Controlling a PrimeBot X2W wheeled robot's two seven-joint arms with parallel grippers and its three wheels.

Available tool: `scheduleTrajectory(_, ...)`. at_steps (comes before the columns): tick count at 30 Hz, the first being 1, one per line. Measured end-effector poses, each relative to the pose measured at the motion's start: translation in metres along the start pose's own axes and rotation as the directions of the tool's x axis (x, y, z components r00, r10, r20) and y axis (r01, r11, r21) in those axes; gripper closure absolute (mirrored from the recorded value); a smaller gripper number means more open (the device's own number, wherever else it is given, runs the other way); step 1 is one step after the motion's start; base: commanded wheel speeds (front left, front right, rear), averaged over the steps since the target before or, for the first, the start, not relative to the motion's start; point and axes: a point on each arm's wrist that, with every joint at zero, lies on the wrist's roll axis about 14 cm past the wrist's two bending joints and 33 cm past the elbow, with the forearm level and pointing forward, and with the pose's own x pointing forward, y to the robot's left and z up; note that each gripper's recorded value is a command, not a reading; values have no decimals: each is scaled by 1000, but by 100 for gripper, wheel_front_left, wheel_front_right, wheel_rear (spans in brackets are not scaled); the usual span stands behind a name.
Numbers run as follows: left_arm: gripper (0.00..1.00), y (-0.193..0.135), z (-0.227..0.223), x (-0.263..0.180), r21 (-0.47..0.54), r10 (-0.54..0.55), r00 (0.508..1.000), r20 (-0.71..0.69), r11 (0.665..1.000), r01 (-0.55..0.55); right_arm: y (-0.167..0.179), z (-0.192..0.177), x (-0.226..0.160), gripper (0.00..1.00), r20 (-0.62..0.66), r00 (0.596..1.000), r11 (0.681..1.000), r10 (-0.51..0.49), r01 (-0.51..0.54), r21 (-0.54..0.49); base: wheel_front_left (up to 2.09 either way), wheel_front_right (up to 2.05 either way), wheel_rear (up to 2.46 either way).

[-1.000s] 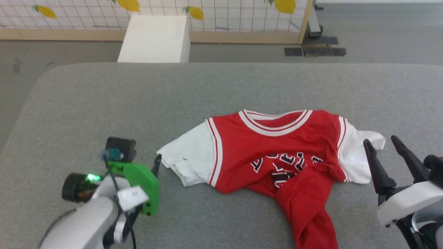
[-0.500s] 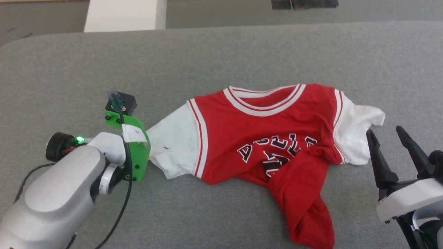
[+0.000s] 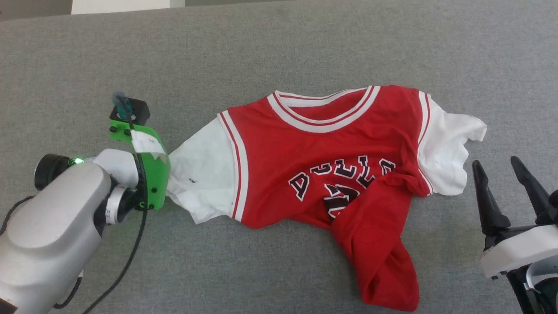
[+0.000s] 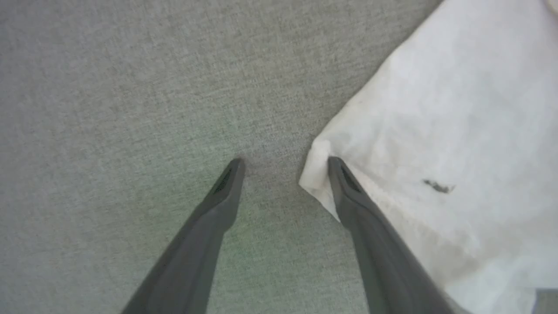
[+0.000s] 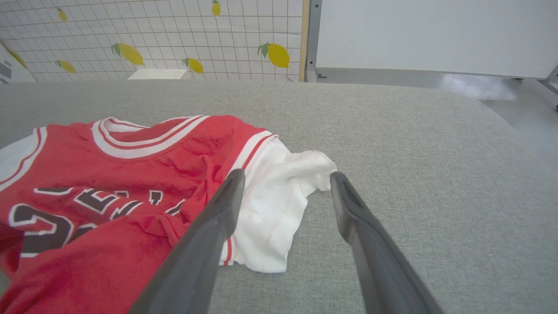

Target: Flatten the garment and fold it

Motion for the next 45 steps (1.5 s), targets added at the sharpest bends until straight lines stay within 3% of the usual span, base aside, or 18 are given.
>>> scheduleTrajectory(3,0,-4,-5,-1,-2,-34,998,-47,999,34,-2,-1,1,0,-1,1000,1000,-11,11,5,0,0,0)
scheduleTrajectory(4,64,-5,-7,-2,-3,-44,997,-61,999,43,-2,-1,2,0,2,1000,1000,-12,12,5,0,0,0)
scheduleTrajectory(5,100,-7,-9,-3,-8,-53,996,-72,999,53,-2,-1,3,0,3,1000,1000,-13,13,4,0,0,0)
scheduleTrajectory(11,100,-14,-10,-4,-6,-64,996,-56,998,64,0,1,7,0,9,1000,1000,-9,9,2,0,0,0)
scheduleTrajectory(18,100,-6,7,-14,-28,18,992,127,1000,-15,1,5,4,0,-12,1000,1000,14,-14,-27,0,0,0)
scheduleTrajectory(25,100,7,21,-45,-71,95,949,300,994,-78,-14,4,14,0,-181,983,989,40,-65,-133,0,0,0)
scheduleTrajectory(34,100,10,20,-73,-82,115,913,391,993,-89,-29,0,60,0,-473,881,955,5,-145,-260,0,0,0)
scheduleTrajectory(41,100,4,15,-74,-85,102,913,394,994,-74,-38,-37,83,0,-628,776,938,-56,-175,-299,0,0,0)
scheduleTrajectory(45,100,5,10,-70,-82,105,917,384,993,-79,-30,-57,90,0,-674,737,928,-48,-217,-303,0,0,0)
